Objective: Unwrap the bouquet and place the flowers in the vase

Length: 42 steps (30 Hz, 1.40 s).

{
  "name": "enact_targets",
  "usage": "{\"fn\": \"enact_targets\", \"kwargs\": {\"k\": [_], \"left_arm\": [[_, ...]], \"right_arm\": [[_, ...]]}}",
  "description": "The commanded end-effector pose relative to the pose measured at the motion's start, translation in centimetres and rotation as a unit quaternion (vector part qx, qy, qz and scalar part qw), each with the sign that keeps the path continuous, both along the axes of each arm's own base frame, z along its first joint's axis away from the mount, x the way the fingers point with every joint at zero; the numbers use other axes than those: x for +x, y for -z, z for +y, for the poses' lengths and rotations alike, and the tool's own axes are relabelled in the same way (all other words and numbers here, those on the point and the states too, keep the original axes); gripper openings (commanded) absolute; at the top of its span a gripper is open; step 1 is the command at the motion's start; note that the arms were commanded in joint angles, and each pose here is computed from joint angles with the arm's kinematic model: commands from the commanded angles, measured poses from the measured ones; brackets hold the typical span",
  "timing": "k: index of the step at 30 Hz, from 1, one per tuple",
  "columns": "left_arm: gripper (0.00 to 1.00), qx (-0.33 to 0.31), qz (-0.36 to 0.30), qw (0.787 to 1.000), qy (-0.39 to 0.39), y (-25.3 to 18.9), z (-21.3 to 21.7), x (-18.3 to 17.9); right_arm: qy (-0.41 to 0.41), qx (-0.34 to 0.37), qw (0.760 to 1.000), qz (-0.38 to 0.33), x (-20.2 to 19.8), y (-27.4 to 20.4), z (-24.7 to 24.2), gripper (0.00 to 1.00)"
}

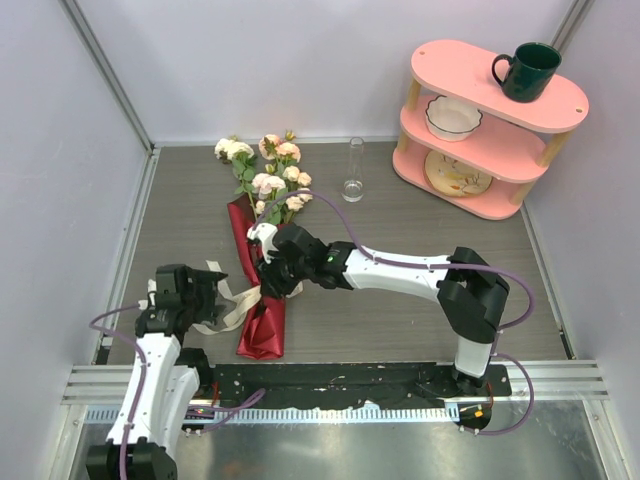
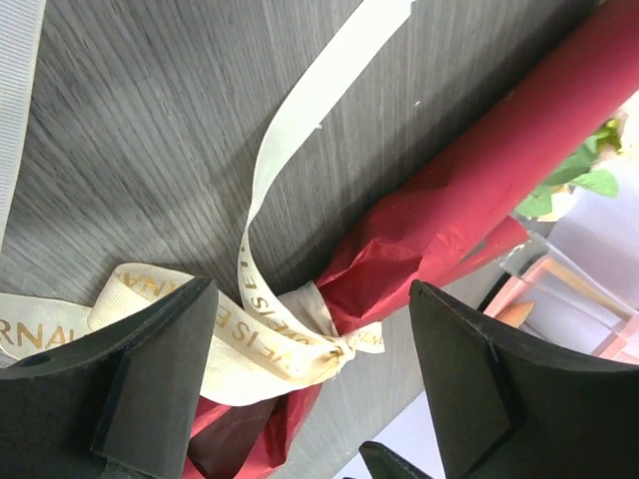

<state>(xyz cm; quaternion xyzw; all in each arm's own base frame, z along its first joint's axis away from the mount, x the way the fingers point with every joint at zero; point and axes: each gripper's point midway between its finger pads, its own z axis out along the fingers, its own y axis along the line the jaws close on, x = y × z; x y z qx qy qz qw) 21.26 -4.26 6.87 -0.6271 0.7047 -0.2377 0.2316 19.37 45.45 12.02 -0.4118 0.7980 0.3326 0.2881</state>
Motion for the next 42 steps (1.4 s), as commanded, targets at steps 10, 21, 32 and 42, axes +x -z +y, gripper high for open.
{"fn": "enact_targets", "kwargs": {"k": [10, 21, 32, 42], "left_arm": [[0.73, 0.181, 0.07, 0.975, -0.111, -3.8, 7.4, -5.8], [0.8, 0.338, 0.017, 0.917, -0.21, -15.9, 13.7, -9.1], [0.82, 0.34, 0.046, 0.924, -0.168, -13.0, 13.0, -10.0], [0.74, 0.22, 0.033, 0.974, -0.043, -6.8, 7.1, -5.8]], "right_arm": [[-0.077, 0.02, 0.99, -0.119, 3.6, -4.0, 6.6, 0.51], [-0.093, -0.116, 0.973, -0.177, 3.7, 3.8, 11.9, 0.6], [-0.061, -0.156, 0.965, -0.201, 4.2, 5.8, 12.2, 0.23], [0.057, 0.092, 0.981, -0.159, 8.0, -14.4, 9.1, 0.01]]}}
